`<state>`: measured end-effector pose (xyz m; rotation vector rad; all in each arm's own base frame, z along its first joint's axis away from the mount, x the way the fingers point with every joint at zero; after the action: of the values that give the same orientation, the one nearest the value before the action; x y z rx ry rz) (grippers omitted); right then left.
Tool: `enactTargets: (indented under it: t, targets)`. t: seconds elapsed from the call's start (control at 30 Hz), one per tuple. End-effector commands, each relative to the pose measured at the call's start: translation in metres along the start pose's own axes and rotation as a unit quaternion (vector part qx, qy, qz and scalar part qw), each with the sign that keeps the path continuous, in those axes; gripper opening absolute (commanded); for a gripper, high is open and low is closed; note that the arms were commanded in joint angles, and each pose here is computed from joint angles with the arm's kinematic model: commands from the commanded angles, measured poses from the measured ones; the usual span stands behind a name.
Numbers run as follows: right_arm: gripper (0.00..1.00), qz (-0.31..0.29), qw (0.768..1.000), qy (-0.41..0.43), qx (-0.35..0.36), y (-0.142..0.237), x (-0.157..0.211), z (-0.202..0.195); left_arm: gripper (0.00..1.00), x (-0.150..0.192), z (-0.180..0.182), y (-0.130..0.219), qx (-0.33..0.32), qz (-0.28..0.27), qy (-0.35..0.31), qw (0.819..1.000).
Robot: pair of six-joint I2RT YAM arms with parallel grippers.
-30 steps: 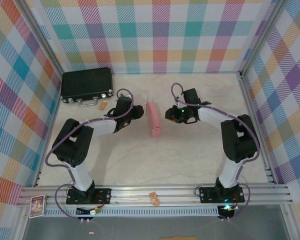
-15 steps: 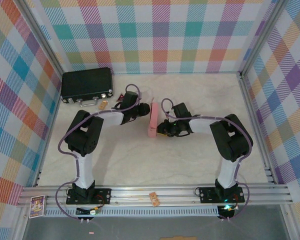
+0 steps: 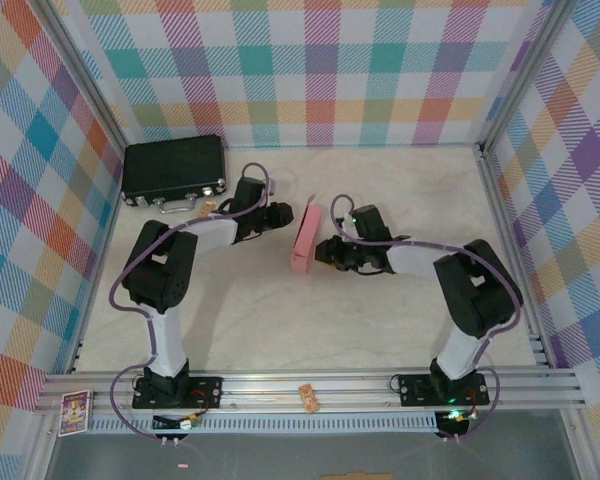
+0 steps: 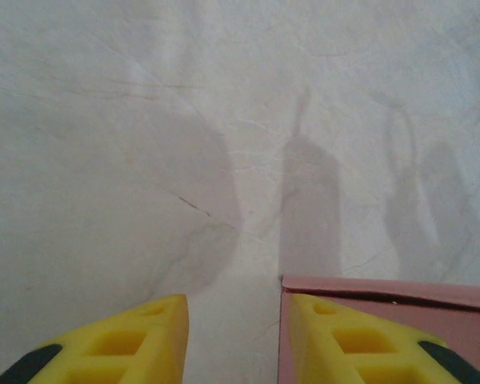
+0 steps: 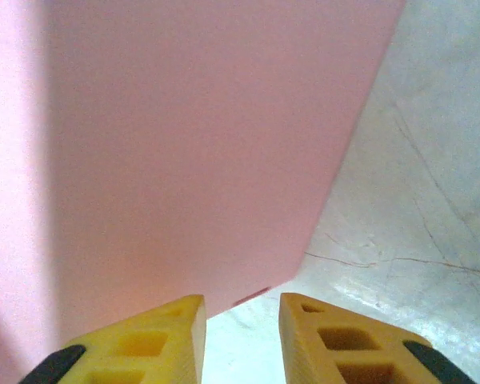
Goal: Fold the paper box
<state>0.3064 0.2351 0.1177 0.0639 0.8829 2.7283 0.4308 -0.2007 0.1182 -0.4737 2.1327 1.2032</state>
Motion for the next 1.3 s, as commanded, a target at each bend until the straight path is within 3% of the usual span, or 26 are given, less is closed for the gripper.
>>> enactTargets:
  t: [0.0,0.2,0.37,0.7,1.27]
  targets:
    - [0.38,-0.017,0.999,0.019,-0.044,0.027,-0.009,0.015,0.4,-0.016,-0.012,0.031,0.023,-0.024,-0.016,0.999]
    - [0.62,-0.004,0.993,0.032,-0.118,0.032,-0.027,0.044,0.53,-0.023,-0.024,0.059,0.048,-0.05,-0.018,0.997]
    - [0.62,0.006,0.991,0.019,-0.136,0.018,-0.04,0.049,0.64,-0.018,-0.028,0.065,0.079,-0.047,0.005,0.996]
    - [0.61,0.028,0.991,0.007,-0.13,-0.001,-0.051,0.044,0.64,-0.005,-0.034,0.039,0.154,-0.009,0.05,0.987]
    - [0.5,0.024,0.997,-0.058,-0.039,-0.028,-0.052,0.0,0.63,0.011,-0.033,0.03,0.168,0.031,0.064,0.983]
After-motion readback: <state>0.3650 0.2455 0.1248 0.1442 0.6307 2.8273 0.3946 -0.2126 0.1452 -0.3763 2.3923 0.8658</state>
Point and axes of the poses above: each hand's point on the last joint's axis, 136 mm out from that joint toward the fingers, its own y axis back along the fingers, its own z axis along the line the jaws close on, x = y × z, the point moved 6 cm from there along y, back along the fingers, and after that the axes turned 14 degrees about -y, right-handed, at the moved point
